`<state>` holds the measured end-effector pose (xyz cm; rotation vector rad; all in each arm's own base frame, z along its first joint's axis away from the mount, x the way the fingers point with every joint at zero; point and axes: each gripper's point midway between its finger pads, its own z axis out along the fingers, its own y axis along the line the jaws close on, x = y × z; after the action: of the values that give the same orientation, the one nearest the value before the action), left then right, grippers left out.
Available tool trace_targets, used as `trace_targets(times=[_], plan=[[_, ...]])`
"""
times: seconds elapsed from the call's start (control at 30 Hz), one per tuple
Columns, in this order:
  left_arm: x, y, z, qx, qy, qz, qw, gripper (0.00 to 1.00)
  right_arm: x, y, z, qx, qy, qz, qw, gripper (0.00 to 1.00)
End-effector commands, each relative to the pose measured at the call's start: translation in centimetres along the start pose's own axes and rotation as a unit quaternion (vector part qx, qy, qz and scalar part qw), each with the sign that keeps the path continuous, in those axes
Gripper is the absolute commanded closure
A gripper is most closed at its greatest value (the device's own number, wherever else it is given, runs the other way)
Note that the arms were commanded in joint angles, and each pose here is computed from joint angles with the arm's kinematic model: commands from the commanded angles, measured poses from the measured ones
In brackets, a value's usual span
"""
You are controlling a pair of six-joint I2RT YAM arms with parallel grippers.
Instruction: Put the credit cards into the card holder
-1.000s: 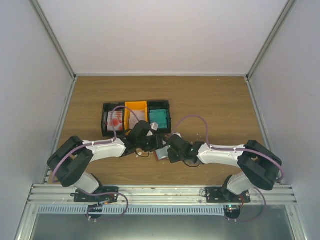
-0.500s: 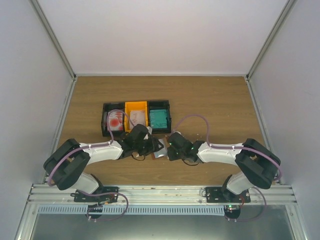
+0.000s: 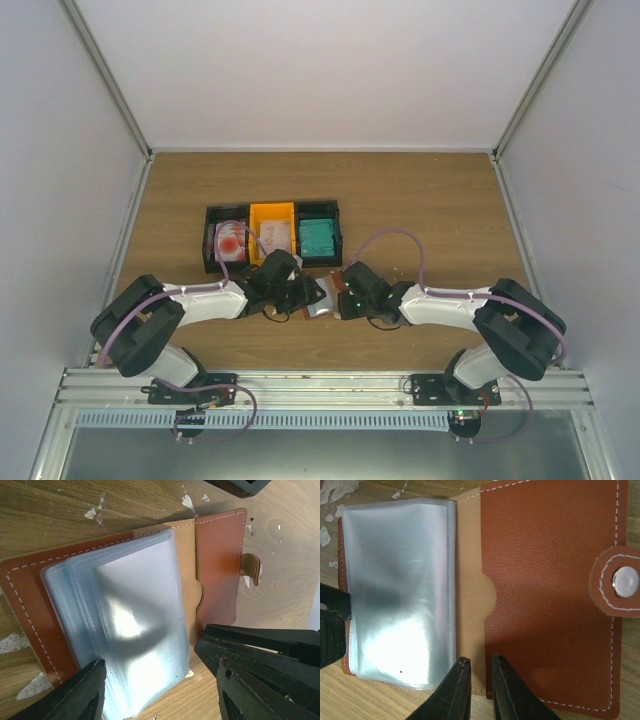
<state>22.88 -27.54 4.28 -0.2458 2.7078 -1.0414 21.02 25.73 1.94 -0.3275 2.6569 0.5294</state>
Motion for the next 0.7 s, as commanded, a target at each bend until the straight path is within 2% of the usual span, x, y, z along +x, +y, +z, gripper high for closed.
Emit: trace_targets(times=[0.0, 0.2, 0.53, 0.67], plan=[[-0.3, -0.4, 0.3, 0.019, -0.004, 0.002, 1.000, 0.39, 4.4, -1.9, 0.6, 0.020, 0.078, 0.004, 0.997, 0.86], [-1.1, -1.5, 0.1, 0.031, -0.015, 0.020, 0.999, 0.50, 4.4, -1.9, 0.5, 0.018, 0.077, 0.004, 0.997, 0.86], [-1.3, -2.0, -0.3, 0.035, -0.023, 0.036, 0.998, 0.53, 4.2, -1.9, 0.2, 0.016, 0.072, 0.007, 0.997, 0.86], [-1.6, -2.9, -0.6, 0.048, -0.028, 0.049, 0.997, 0.59, 4.2, -1.9, 0.2, 0.016, 0.071, 0.008, 0.997, 0.86]])
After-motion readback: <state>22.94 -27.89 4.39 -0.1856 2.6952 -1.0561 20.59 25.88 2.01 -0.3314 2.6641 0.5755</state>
